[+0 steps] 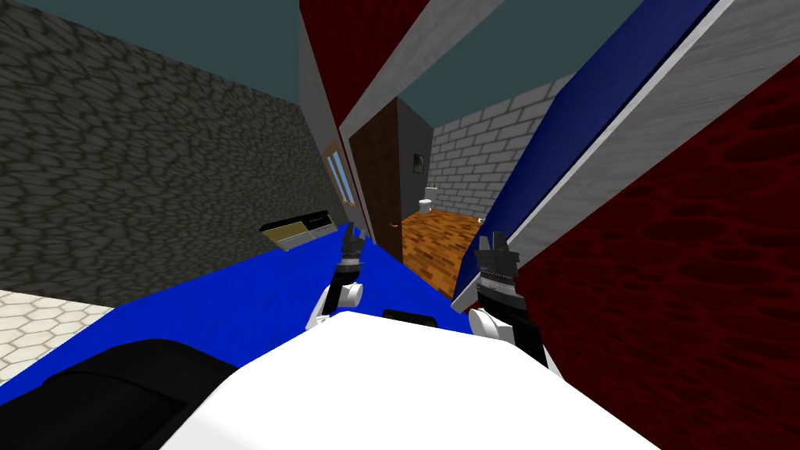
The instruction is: Push the door open
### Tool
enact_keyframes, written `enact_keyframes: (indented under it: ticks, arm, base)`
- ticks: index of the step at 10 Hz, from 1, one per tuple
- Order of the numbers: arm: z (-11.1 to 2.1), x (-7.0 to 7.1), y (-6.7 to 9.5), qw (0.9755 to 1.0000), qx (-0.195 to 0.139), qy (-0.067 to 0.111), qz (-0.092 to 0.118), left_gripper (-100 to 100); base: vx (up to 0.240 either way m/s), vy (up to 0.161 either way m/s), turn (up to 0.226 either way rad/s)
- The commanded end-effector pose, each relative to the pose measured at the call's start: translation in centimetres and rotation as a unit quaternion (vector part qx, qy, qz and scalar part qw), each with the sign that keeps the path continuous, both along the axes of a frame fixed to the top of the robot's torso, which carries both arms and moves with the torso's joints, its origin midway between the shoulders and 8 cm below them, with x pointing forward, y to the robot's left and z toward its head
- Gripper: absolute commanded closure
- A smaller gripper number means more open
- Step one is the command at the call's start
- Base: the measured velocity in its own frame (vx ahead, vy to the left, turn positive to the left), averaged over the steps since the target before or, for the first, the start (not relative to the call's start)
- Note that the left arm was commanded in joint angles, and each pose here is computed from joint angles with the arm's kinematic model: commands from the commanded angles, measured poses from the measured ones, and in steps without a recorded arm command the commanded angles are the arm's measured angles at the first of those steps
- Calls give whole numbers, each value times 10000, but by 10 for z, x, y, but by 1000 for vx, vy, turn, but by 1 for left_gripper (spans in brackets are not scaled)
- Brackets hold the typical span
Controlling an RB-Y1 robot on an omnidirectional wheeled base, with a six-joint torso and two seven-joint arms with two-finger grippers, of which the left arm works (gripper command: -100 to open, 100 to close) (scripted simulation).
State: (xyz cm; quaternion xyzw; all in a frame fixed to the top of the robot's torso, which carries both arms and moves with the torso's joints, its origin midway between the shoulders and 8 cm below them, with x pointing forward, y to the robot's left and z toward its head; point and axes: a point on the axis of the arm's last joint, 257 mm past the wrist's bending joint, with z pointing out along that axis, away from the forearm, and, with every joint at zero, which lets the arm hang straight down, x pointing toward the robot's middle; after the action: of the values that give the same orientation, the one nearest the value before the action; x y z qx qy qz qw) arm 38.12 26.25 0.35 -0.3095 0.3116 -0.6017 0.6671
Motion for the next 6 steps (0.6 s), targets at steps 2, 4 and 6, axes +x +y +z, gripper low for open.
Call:
enact_keyframes:
  ticks: [2,4,6]
  arm:
    - [-18,10,0,9999,11,141,-29,-100]
    - [-34,19,0,9996,15,266,-49,-100]
    - [-51,29,0,9992,17,399,-68,-100]
  base:
    - [66,75,-99]
    - [74,83,-127]
    - [81,110,-128]
